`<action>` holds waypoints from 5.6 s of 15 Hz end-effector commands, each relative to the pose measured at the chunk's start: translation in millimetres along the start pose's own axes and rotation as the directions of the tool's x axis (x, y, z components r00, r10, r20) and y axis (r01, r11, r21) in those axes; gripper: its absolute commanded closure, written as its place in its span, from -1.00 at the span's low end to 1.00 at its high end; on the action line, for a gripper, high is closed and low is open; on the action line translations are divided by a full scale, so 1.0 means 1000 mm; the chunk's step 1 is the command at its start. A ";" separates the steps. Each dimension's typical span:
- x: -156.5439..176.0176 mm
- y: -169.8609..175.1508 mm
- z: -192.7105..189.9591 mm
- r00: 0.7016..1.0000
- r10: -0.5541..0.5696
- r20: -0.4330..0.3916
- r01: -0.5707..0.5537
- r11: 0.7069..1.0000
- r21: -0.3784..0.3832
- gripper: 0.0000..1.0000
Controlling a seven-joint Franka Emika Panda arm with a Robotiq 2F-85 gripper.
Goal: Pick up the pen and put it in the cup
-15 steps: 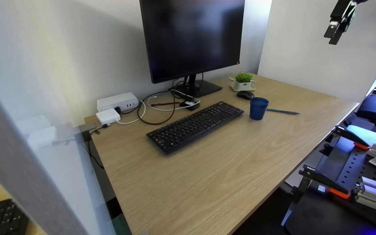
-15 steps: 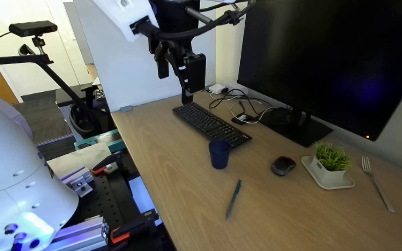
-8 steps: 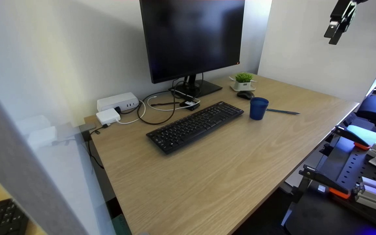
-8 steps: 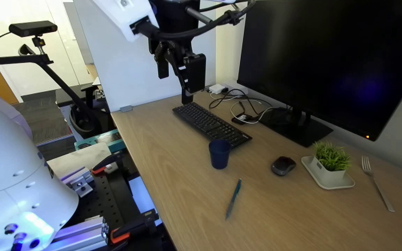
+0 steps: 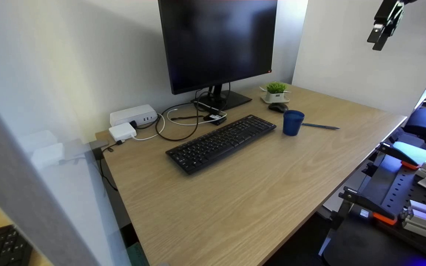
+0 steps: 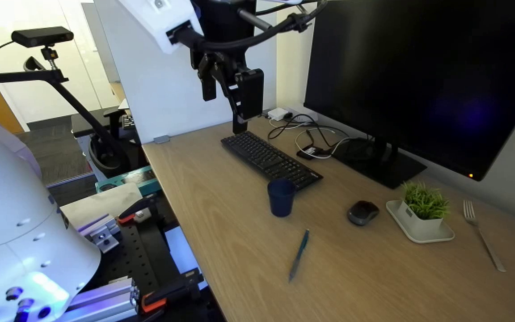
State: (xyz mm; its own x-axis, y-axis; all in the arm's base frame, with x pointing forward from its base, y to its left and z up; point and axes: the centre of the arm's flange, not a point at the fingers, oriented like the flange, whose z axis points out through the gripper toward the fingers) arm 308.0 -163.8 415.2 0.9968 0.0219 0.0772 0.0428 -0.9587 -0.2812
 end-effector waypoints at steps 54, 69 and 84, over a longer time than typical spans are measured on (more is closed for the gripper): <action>0.110 0.174 0.203 0.878 -0.363 0.312 0.428 0.887 -0.172 -1.00; 0.104 0.161 0.271 0.865 -0.399 0.305 0.431 0.901 -0.043 -1.00; 0.086 0.163 0.293 0.834 -0.436 0.338 0.471 0.882 -0.023 0.07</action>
State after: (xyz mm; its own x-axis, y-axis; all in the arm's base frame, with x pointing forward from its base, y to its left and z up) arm 425.5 -239.3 100.9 0.8470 0.5092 -0.1526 0.4802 -0.8560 -0.1913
